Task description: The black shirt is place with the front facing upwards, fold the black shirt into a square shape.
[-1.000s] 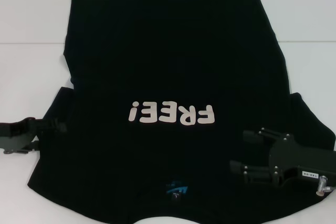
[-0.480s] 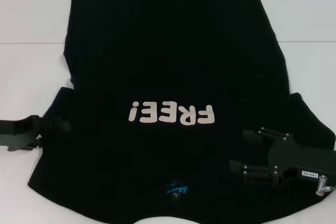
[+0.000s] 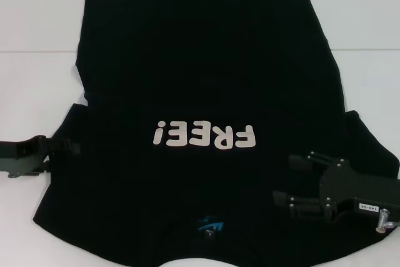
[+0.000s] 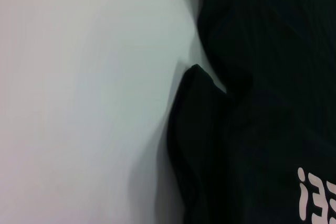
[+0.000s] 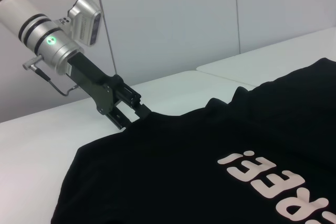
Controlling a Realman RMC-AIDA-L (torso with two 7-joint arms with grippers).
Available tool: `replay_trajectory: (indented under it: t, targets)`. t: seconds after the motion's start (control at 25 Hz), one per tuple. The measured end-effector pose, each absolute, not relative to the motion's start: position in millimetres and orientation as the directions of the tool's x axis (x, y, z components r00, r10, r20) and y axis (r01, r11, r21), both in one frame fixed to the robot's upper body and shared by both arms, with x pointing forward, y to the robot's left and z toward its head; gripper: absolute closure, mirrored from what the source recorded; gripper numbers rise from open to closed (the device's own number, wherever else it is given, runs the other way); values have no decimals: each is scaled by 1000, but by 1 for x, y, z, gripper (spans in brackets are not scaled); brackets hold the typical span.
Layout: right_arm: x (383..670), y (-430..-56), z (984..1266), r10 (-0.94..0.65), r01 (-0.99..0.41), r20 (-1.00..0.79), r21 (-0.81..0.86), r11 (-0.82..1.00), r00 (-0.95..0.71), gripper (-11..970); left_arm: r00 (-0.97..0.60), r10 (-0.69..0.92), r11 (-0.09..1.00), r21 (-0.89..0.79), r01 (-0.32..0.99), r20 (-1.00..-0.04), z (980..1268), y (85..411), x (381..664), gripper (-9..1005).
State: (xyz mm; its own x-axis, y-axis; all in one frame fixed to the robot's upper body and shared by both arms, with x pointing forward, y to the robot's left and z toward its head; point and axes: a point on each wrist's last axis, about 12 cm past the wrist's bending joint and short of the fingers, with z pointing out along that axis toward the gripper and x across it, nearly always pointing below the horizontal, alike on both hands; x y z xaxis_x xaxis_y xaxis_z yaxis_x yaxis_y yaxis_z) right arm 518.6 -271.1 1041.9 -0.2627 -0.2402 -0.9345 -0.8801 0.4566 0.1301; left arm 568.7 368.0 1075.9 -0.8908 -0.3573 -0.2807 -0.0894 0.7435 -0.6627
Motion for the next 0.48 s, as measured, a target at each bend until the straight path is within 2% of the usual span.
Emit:
replay_trajectory:
  t: [0.32,0.48]
  targets:
    - [518,-271,1042,-238,-881,-935,132,455,-264,33,-892,-324,785,-616,-68,-314,1072,362,573,263]
    - [518,-271,1042,-234,-878,-933,142,457,-272,32,-886,-330,788,-611,-70,-324,1072,362,575,392]
